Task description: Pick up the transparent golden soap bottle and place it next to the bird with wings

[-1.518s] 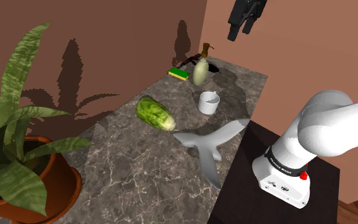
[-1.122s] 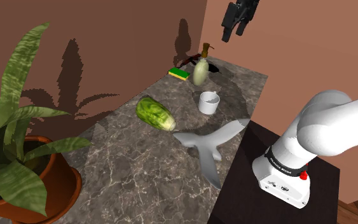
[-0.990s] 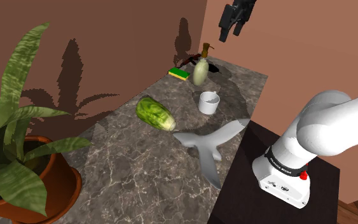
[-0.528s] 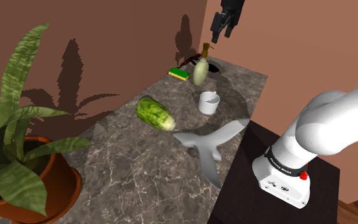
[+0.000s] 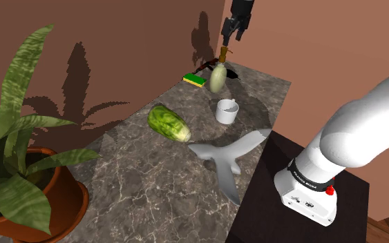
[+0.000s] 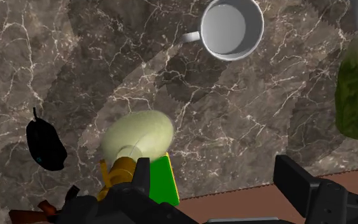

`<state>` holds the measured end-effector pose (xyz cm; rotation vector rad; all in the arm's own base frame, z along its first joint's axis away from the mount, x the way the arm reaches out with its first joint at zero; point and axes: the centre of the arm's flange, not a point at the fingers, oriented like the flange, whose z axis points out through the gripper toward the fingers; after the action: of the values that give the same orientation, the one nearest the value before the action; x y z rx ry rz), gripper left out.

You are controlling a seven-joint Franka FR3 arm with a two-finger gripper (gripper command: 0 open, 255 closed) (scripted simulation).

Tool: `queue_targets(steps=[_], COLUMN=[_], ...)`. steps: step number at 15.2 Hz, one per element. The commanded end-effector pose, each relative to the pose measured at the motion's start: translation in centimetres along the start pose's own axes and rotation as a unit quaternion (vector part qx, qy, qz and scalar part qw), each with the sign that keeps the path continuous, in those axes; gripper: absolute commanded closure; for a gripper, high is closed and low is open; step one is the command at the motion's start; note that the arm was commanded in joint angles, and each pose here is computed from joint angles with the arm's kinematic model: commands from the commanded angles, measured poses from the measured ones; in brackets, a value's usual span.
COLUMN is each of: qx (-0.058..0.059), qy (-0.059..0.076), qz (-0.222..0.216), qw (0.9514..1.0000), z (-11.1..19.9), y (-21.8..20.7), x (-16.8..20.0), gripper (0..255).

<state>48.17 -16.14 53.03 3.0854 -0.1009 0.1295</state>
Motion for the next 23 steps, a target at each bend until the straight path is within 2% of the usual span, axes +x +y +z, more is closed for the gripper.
queue_targets(steps=[1,10,18,23], qx=[-0.002,-0.008,-0.008,-0.008], qy=[0.000,0.002,0.002,0.002], qz=[0.001,0.008,0.008,0.008], qw=[1.0000,0.9999,0.9999,0.9999], z=[1.4,6.6,10.6,10.6], y=[1.6,9.1,9.2,9.2], x=[1.3,8.7,8.8,8.8], gripper=[0,0,0,0])
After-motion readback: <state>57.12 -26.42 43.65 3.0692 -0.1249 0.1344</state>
